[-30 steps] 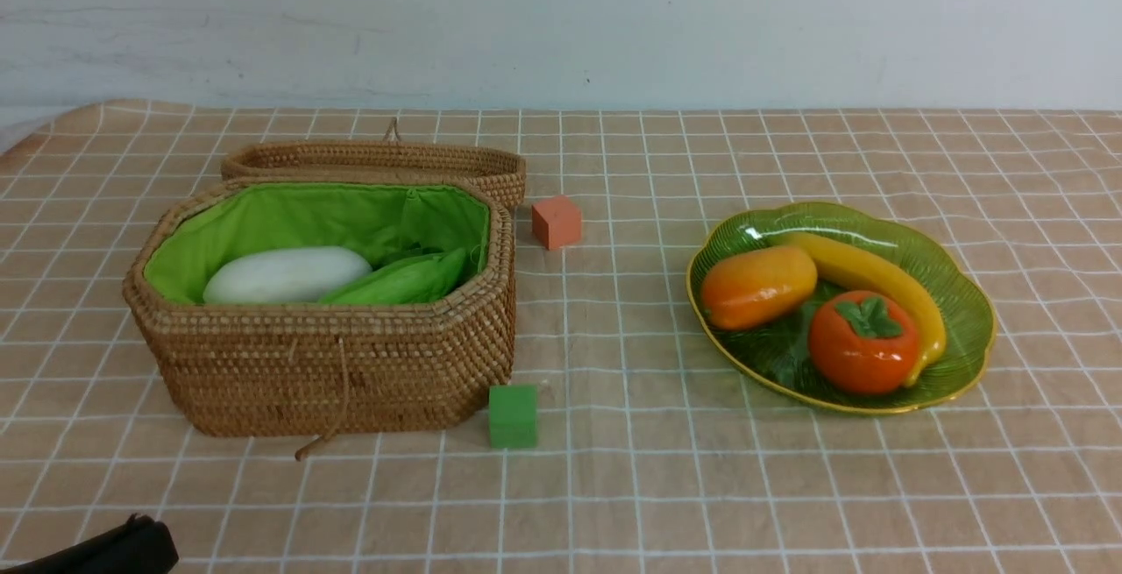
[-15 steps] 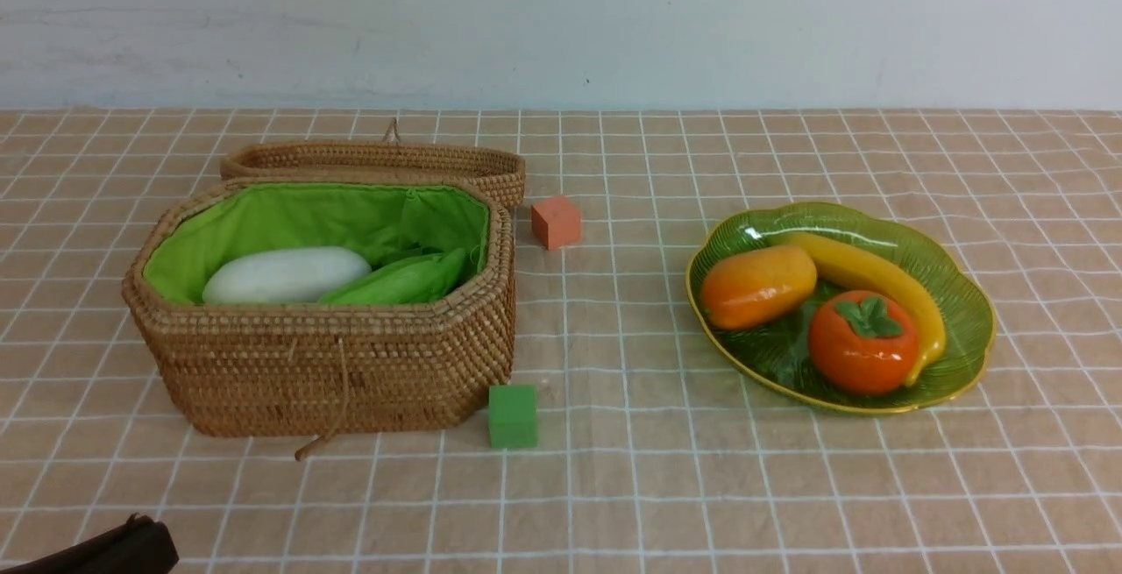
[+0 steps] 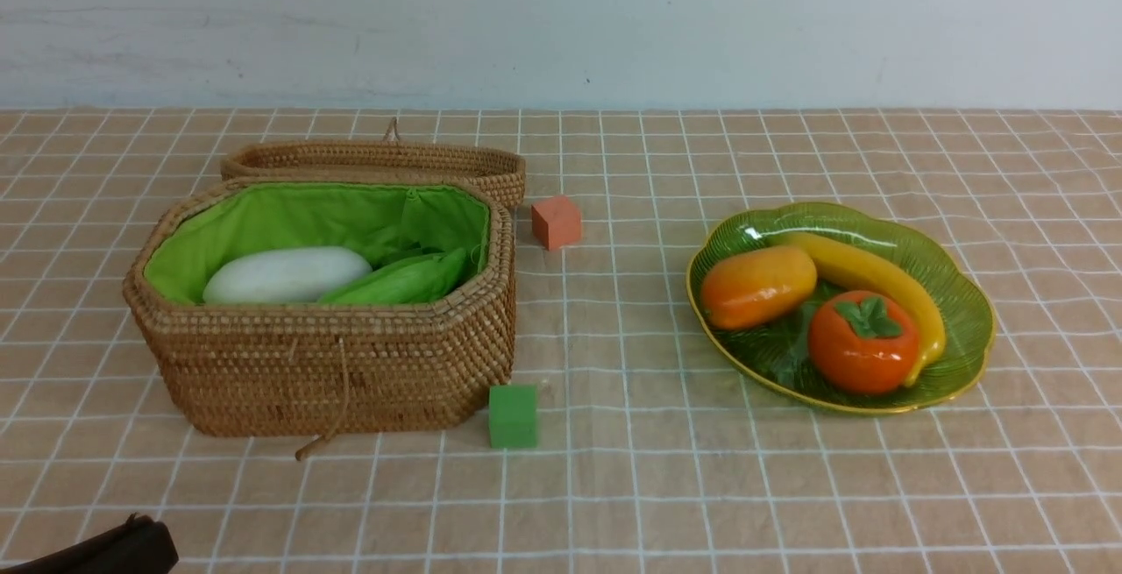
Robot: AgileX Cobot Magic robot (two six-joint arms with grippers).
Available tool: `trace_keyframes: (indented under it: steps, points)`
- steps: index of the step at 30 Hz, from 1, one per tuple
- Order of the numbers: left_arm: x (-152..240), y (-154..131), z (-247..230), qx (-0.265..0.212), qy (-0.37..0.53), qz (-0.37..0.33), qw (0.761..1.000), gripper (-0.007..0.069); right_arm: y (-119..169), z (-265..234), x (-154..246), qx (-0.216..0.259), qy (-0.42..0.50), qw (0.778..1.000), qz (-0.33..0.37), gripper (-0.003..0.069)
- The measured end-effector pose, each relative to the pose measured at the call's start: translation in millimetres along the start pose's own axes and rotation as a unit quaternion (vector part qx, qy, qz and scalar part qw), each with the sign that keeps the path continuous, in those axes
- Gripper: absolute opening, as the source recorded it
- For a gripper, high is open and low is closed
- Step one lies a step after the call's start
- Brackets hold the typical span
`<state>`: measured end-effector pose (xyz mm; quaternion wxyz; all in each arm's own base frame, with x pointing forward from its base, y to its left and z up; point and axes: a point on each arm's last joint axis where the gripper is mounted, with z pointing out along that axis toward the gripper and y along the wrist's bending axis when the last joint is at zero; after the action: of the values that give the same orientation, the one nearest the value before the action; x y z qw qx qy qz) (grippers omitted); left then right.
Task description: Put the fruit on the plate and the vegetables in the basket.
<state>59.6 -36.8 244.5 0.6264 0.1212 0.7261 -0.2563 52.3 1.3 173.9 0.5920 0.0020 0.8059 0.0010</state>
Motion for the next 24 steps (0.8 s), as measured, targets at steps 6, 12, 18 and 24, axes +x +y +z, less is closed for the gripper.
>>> trace_keyframes:
  steps: [6, 12, 18, 24]
  points:
    - [0.2, 0.0, 0.0, 0.000, 0.000, 0.000, 1.000, 0.0005, 0.0, 0.0, 0.0, 0.000, 0.000, 1.000, 0.000, 0.0017]
    - [-0.4, 7.3, -3.1, -0.049, -0.028, -0.010, 0.998, 0.0002, 0.0, 0.0, 0.0, 0.000, 0.000, 1.000, 0.000, 0.0024]
    - [35.0, 30.6, -14.1, -0.188, -0.068, -0.031, 0.979, -0.0013, 0.0, 0.0, 0.0, 0.000, 0.000, 1.000, 0.000, 0.0032]
    - [70.1, 39.3, -16.1, -0.242, 0.054, -0.065, 0.967, -0.0013, 0.0, -0.1, -0.1, 0.000, -0.001, 1.000, -0.001, 0.0043]
